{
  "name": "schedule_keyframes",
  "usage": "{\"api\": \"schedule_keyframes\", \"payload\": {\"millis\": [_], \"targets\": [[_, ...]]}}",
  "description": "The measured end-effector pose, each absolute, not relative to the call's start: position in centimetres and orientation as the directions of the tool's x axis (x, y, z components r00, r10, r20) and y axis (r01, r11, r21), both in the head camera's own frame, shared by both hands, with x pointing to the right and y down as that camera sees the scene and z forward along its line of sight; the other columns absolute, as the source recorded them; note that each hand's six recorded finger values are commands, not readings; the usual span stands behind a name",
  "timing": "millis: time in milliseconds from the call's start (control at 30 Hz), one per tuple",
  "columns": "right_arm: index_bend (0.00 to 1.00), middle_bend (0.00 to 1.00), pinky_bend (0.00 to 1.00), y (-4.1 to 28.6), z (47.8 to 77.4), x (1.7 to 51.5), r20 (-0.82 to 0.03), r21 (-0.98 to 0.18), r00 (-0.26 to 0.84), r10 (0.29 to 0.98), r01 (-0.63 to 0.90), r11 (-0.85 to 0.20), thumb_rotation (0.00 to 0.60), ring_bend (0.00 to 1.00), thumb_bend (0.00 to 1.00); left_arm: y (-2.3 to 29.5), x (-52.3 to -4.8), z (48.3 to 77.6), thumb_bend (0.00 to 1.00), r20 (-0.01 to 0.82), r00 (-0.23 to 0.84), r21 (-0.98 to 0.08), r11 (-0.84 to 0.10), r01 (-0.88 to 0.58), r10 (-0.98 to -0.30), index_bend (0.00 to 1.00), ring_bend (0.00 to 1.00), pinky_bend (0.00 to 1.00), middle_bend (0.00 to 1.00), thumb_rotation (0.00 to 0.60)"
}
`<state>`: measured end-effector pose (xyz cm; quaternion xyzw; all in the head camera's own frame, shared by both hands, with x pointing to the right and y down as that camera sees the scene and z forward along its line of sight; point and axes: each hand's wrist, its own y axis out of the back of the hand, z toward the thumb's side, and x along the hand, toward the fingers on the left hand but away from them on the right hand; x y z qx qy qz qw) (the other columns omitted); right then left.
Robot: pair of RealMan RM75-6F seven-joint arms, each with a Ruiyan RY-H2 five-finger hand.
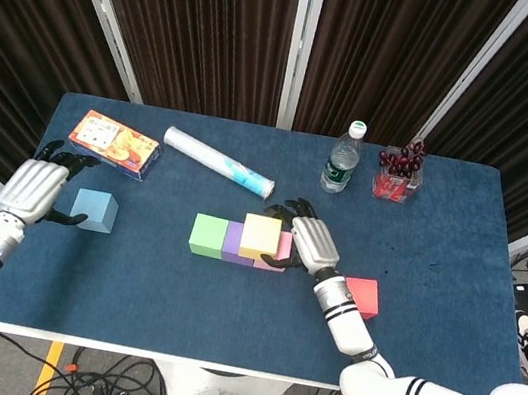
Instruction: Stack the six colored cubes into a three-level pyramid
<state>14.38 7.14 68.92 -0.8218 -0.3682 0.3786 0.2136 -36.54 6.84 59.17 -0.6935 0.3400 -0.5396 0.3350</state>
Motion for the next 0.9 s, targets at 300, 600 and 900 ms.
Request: {"api": "schedule_keyframes", "payload": {"millis": [300, 600, 900], "targets": [[0.25, 0.43, 0.00, 6.89, 68.85, 14.04, -0.459, -0.627, 0.447, 0.768, 0.449, -0.637, 0.600, 0.11, 0.12, 6.81, -36.69, 59.24, 0.15, 0.523, 0.182, -0.830, -0.546, -0.111, -0.832, 0.18, 0.18, 0.04, 0.22, 0.600], [0.25, 0.43, 0.00, 6.79, 68.91, 14.01, -0.462, -0.627, 0.447, 0.766, 0.446, -0.639, 0.600, 0.11, 0.12, 6.81, -36.65, 59.32, 0.15, 0.526, 0.183, -0.828, -0.549, -0.111, -0.830, 0.18, 0.18, 0.04, 0.22, 0.600], [0.25, 0.42, 0.00, 6.67, 68.90, 13.83, -0.459, -0.625, 0.449, 0.766, 0.449, -0.638, 0.600, 0.11, 0.12, 6.81, -36.75, 59.39, 0.15, 0.528, 0.180, -0.827, -0.551, -0.113, -0.830, 0.18, 0.18, 0.04, 0.22, 0.600]]}}
